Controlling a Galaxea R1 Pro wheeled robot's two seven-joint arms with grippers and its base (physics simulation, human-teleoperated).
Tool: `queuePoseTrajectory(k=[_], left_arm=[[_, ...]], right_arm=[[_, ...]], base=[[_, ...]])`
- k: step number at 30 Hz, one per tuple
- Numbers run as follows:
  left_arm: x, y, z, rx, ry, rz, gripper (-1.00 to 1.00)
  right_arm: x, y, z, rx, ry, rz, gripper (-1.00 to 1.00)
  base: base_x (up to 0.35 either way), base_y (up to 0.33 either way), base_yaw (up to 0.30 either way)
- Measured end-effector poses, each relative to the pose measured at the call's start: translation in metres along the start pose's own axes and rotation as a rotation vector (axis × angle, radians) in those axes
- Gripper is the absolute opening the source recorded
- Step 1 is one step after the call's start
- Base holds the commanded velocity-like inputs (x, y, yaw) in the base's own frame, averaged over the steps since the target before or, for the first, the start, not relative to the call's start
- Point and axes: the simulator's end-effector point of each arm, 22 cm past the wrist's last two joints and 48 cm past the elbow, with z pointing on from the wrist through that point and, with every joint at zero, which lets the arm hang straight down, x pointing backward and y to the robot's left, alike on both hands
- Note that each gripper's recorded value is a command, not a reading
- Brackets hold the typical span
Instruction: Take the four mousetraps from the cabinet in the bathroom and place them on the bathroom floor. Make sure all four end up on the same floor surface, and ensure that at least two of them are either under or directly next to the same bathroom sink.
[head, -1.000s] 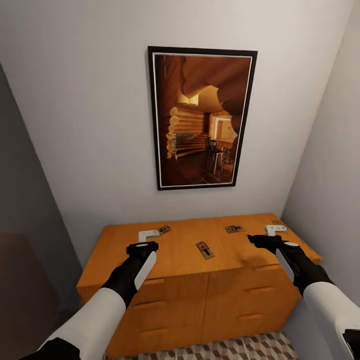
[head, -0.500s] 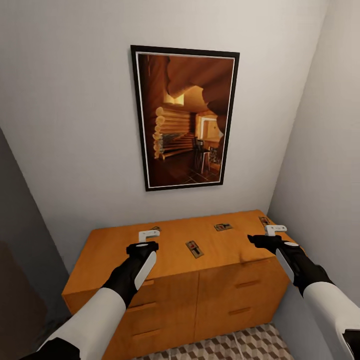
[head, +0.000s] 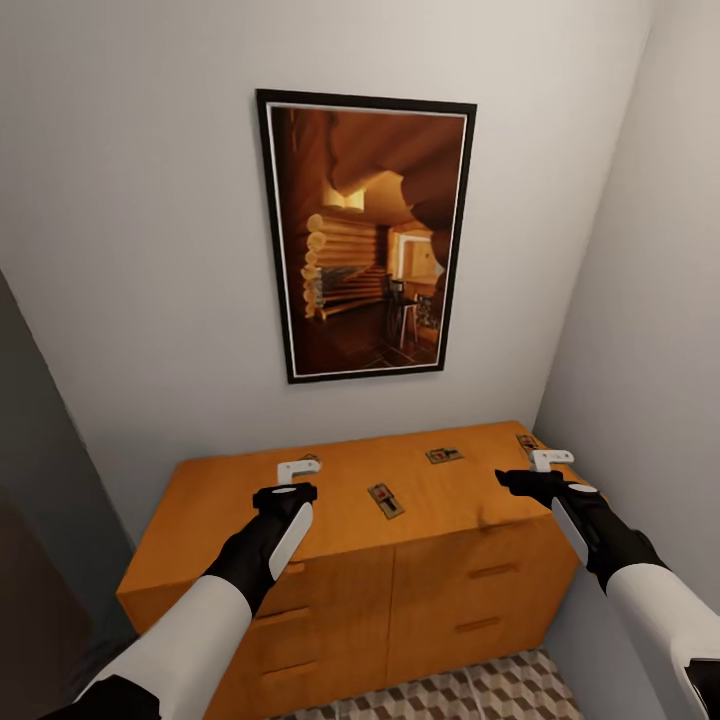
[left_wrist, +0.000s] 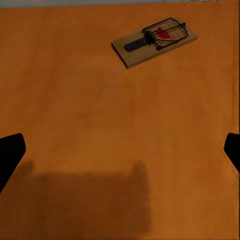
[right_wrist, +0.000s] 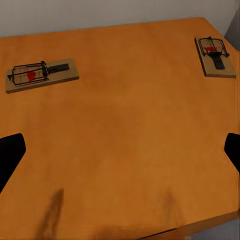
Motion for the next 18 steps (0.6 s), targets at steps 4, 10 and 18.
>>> queuePoseTrajectory(k=[4, 10, 18], left_arm=[[0.0000, -0.0002, -0.0002, 0.000, 0.000, 0.001, 1.00], [-0.0001, -0.0002, -0.0002, 0.000, -0.001, 0.001, 1.00], [-0.0001, -0.0002, -0.0003, 0.001, -0.001, 0.001, 1.00]], right_arm=[[-0.0001, 0.0000, -0.0001, 0.000, 0.000, 0.000, 1.00], [-0.0001, 0.0000, -0.0002, 0.000, 0.000, 0.000, 1.00], [-0.0001, 0.0000, -0.0002, 0.000, 0.000, 0.000, 1.00]], base=[[0.181, -0.204, 0.000], [0.215, -0.241, 0.000], [0.225, -0.254, 0.000]])
